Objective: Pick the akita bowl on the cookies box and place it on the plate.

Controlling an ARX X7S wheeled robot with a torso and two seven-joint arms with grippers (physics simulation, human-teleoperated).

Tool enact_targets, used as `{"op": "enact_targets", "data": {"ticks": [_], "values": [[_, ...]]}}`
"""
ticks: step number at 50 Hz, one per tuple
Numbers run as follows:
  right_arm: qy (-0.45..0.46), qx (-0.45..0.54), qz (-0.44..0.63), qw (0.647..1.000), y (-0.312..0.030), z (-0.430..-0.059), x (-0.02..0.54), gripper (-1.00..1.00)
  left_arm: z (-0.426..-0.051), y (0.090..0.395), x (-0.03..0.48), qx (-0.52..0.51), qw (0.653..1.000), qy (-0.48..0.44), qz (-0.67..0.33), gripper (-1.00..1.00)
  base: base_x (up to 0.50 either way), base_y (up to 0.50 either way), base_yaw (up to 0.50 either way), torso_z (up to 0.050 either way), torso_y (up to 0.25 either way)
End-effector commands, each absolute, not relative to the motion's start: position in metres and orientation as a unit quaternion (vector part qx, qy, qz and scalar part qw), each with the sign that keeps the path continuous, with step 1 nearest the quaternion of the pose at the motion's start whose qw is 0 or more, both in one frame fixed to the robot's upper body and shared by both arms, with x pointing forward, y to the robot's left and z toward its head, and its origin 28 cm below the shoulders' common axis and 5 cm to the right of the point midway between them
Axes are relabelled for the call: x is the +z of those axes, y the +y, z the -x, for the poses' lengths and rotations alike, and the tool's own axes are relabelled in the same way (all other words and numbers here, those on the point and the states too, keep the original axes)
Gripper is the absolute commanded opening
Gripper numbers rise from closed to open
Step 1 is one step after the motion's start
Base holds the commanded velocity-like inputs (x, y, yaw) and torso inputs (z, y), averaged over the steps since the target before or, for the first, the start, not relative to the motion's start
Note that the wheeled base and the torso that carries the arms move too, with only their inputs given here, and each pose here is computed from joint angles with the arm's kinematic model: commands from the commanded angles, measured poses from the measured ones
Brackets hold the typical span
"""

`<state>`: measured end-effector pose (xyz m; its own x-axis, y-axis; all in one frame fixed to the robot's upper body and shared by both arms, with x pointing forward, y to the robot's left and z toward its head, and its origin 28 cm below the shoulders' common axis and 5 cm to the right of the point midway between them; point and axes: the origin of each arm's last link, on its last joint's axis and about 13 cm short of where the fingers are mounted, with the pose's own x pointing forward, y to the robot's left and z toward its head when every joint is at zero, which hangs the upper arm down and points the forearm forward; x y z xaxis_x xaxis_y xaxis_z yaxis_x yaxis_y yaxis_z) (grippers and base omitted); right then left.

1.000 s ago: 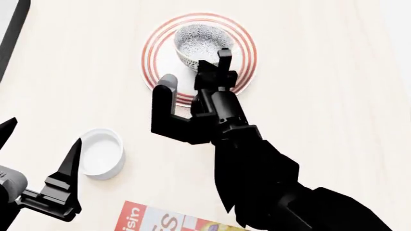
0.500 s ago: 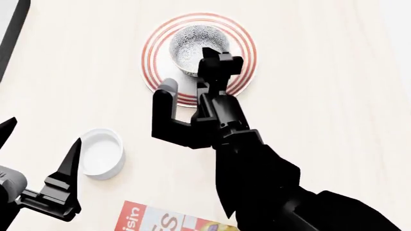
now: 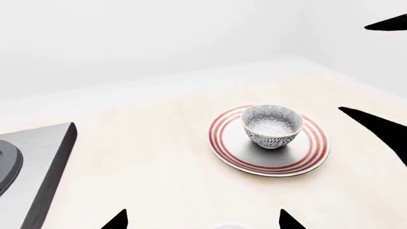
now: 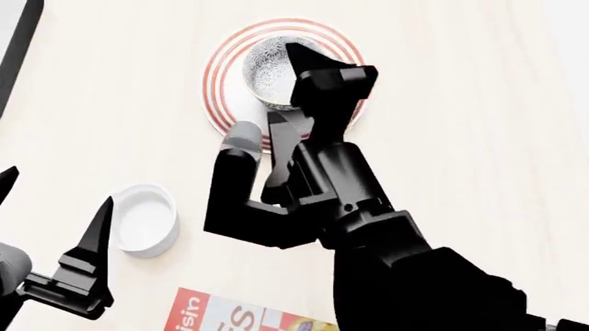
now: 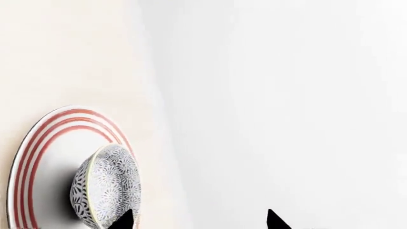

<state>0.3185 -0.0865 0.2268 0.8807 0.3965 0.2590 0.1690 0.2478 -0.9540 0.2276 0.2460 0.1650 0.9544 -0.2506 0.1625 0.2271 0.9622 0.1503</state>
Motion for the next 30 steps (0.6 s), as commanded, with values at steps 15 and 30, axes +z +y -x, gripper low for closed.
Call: {"op": "enact_targets", "data": {"ticks": [15, 30], "values": [[-0.378, -0.053, 0.28, 0.881, -0.128, -0.18, 0.245, 1.0, -0.186, 0.247, 0.188, -0.057, 0.973, -0.224, -0.017, 1.0, 0.0, 0.0, 0.0, 0.0, 0.0], [-0.464, -0.13, 0.18, 0.858, -0.153, -0.135, 0.239, 1.0, -0.165, 0.255, 0.188, 0.041, 0.94, -0.338, -0.019, 1.0, 0.0, 0.0, 0.0, 0.0, -0.001]]}}
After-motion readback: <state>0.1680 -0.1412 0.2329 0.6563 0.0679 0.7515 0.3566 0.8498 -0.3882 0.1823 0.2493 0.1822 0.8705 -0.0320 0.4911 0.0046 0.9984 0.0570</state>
